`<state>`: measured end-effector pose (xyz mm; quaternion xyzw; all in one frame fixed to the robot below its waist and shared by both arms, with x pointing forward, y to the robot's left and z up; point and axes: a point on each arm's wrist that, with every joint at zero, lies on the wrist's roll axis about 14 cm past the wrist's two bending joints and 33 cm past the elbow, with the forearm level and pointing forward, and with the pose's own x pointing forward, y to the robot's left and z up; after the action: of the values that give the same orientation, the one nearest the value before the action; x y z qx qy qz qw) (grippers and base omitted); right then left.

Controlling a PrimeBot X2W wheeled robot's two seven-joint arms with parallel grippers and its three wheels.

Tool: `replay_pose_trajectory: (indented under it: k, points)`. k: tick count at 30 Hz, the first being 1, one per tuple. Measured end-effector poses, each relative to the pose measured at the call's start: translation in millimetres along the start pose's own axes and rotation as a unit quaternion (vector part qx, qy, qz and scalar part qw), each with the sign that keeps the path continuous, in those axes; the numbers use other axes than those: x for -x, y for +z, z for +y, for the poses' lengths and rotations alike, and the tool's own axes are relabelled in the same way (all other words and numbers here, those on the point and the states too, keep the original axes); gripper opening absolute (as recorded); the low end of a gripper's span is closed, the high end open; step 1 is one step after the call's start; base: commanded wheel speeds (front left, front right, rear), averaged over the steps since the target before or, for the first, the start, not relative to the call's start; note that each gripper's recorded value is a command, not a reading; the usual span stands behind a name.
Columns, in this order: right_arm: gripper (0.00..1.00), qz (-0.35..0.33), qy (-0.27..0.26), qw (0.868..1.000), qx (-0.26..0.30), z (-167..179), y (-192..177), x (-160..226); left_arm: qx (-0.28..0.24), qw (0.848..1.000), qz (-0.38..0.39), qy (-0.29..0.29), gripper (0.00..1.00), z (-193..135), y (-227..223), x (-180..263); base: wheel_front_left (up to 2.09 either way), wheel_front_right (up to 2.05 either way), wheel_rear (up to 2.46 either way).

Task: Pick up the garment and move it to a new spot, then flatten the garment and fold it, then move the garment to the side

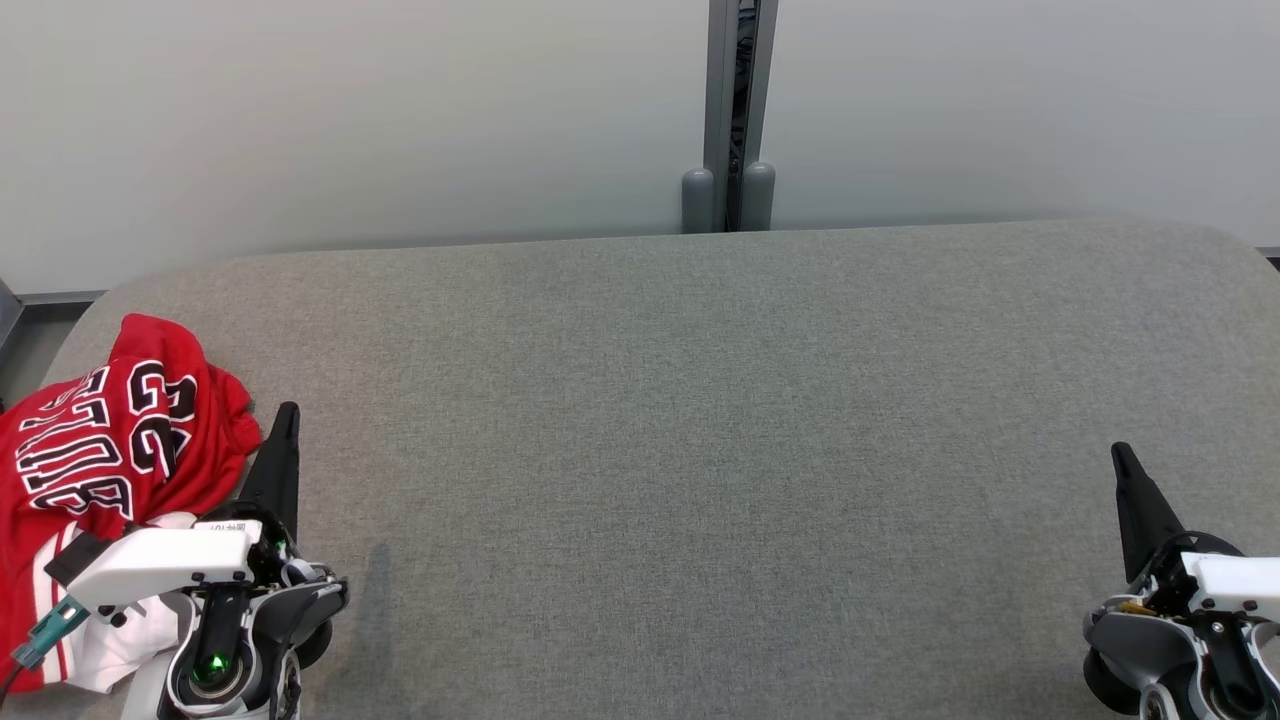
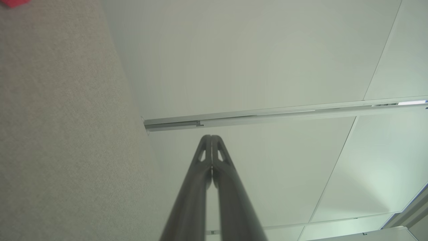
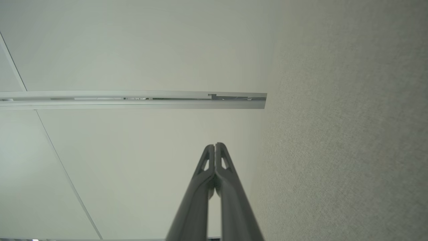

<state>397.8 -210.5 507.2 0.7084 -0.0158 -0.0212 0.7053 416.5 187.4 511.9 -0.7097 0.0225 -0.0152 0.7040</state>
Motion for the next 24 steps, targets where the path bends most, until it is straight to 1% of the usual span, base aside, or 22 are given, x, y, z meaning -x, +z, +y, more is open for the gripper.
replay_pose_trajectory:
  k: [24]
  points:
    - [0.0, 0.0, 0.0, 1.0, 0.0, 0.0, -0.1, 0.0, 0.0, 1.0, 0.0, 0.0, 0.0, 0.0, 0.0, 0.0, 0.0, 0.0, 0.0]
